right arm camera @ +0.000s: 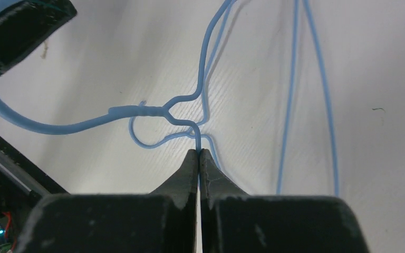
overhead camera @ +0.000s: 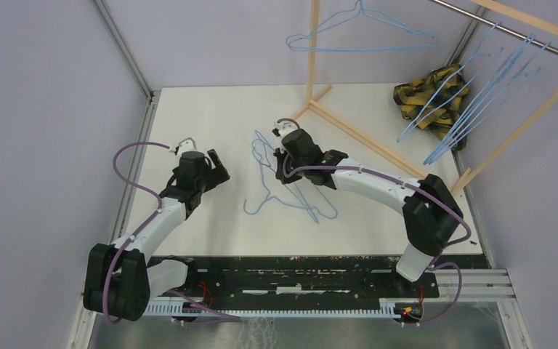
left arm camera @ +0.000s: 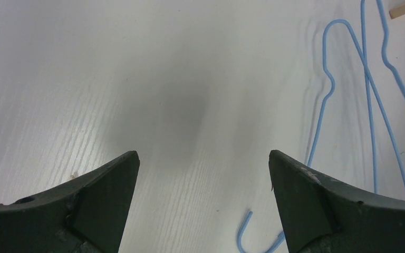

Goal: Organize the hangers

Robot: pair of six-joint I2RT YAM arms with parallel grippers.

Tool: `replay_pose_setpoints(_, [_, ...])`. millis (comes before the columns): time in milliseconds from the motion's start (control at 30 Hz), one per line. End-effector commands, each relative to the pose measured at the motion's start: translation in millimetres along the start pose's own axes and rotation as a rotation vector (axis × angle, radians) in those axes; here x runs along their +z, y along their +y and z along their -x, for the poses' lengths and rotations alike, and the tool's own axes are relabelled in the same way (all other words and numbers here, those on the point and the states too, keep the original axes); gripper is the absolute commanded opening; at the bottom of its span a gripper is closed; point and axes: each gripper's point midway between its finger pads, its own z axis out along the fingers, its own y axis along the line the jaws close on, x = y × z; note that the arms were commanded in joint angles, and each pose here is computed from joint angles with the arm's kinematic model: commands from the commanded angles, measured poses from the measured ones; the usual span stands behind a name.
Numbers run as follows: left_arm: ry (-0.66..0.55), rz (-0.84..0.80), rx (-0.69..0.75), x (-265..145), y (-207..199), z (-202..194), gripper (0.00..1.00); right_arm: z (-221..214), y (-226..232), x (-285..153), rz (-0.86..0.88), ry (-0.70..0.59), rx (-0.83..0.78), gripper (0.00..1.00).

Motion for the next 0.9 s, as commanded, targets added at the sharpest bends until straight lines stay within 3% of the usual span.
replay_pose_setpoints(0, [-0.068, -0.021, -0.033, -4, -9, 21, 0.99, 17, 1, -39, 0.027, -0.073, 0.022, 0.01])
replay_pose_setpoints(267, [-0.064, -0.030, -0.036, -4, -11, 20, 0.99, 55, 0, -94, 0.017, -0.240, 0.081, 0.01])
replay_pose_setpoints(667, [-0.070, -0.037, -0.038, -7, -12, 22, 1.00, 70, -81, -162, -0.416, -0.393, 0.031, 0.01])
replay_pose_setpoints(867, [-0.061, -0.033, -0.035, -5, -12, 20, 0.99, 72, -72, -177, -0.366, -0.406, 0.063, 0.01])
